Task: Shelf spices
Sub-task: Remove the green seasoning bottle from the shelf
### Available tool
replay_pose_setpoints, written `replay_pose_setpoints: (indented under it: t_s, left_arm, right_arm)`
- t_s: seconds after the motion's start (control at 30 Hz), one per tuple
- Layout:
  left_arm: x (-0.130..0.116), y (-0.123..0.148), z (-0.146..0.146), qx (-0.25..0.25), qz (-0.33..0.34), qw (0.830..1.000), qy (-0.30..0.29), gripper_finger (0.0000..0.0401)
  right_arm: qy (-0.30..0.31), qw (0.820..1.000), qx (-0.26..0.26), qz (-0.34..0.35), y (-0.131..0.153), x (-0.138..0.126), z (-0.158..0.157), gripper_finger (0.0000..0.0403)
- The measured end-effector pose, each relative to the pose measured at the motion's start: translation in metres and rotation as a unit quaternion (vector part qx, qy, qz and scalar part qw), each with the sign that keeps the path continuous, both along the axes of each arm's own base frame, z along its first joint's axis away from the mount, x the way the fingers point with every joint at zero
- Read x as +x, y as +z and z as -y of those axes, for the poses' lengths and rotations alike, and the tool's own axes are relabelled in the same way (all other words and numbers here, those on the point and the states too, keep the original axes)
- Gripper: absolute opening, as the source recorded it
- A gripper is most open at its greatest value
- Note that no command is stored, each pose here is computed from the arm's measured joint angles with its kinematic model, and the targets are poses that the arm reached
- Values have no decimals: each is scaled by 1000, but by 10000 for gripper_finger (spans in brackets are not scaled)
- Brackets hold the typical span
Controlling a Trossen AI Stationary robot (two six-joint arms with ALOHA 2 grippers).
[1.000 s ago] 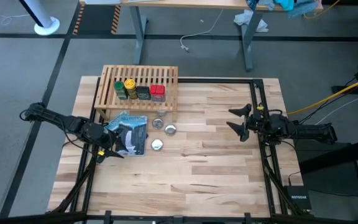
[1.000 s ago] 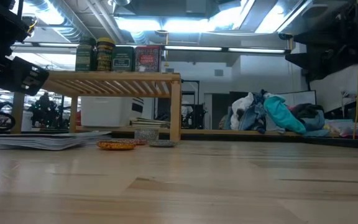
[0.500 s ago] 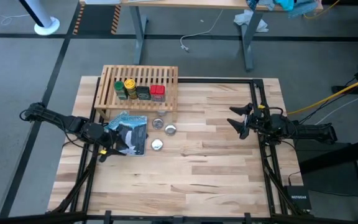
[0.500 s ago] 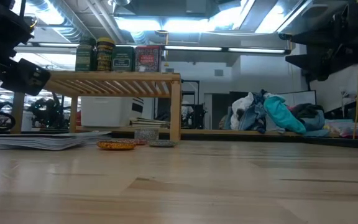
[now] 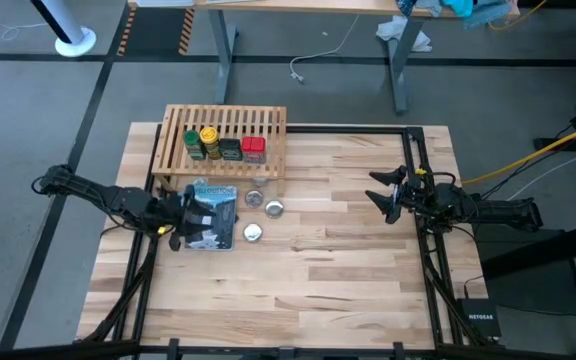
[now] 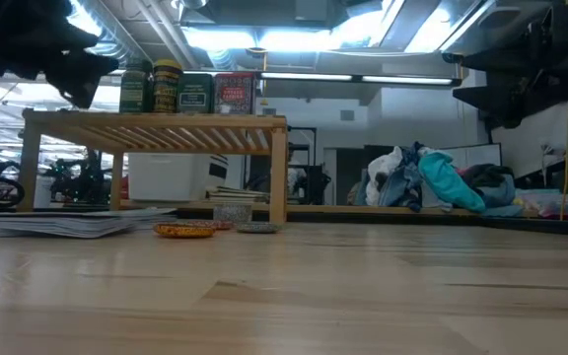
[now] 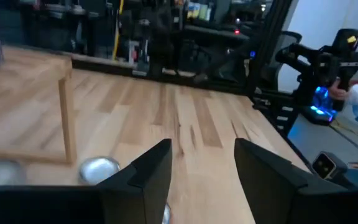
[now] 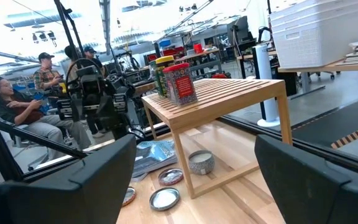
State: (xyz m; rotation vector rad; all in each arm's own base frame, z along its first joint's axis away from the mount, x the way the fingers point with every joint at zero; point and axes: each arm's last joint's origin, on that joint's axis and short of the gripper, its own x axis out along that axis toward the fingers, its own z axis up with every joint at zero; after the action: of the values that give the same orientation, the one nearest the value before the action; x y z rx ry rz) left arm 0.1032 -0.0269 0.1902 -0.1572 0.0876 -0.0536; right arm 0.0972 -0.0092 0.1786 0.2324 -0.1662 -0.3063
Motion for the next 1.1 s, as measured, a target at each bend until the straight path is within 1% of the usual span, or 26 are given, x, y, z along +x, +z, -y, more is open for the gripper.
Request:
replay_pose_setpoints:
  t_s: [0.1, 0.2, 0.27, 0.33, 0.47, 0.57, 0.73, 0.8, 0.9, 0.97, 1.1]
  left_arm:
    - [0, 0, 0, 20, 0, 1000, 0, 169]
    - [0, 3, -2, 28, 17, 999, 41, 169]
    - [0, 6, -5, 19, 32, 996, 80, 169]
    - [0, 9, -6, -7, 47, 993, 107, 169]
    - [-1, 14, -9, -28, 69, 984, 159, 169]
    - [-1, 14, -9, -35, 70, 984, 160, 169]
    - [-1, 15, -9, -70, 80, 983, 150, 169]
    - [-1, 18, -9, -89, 92, 981, 149, 169]
    - [-2, 24, -9, -103, 116, 977, 147, 169]
    - [-3, 32, -9, -97, 130, 976, 145, 169]
    - [-5, 52, -10, -54, 147, 977, 144, 169]
  right_arm:
    - [0, 1000, 0, 0, 0, 0, 0, 335]
    - [0, 1000, 0, 0, 0, 0, 0, 335]
    - [0, 1000, 0, 0, 0, 0, 0, 335]
    - [0, 1000, 0, 0, 0, 0, 0, 335]
    - [0, 1000, 0, 0, 0, 0, 0, 335]
    - [0, 1000, 0, 0, 0, 0, 0, 335]
    - [1, 1000, 5, 2, 0, 0, 0, 335]
    - [2, 1000, 15, 5, 0, 0, 0, 335]
    - [3, 1000, 21, 7, 0, 0, 0, 335]
    - [3, 1000, 21, 7, 0, 0, 0, 335]
    - [3, 1000, 22, 7, 0, 0, 0, 335]
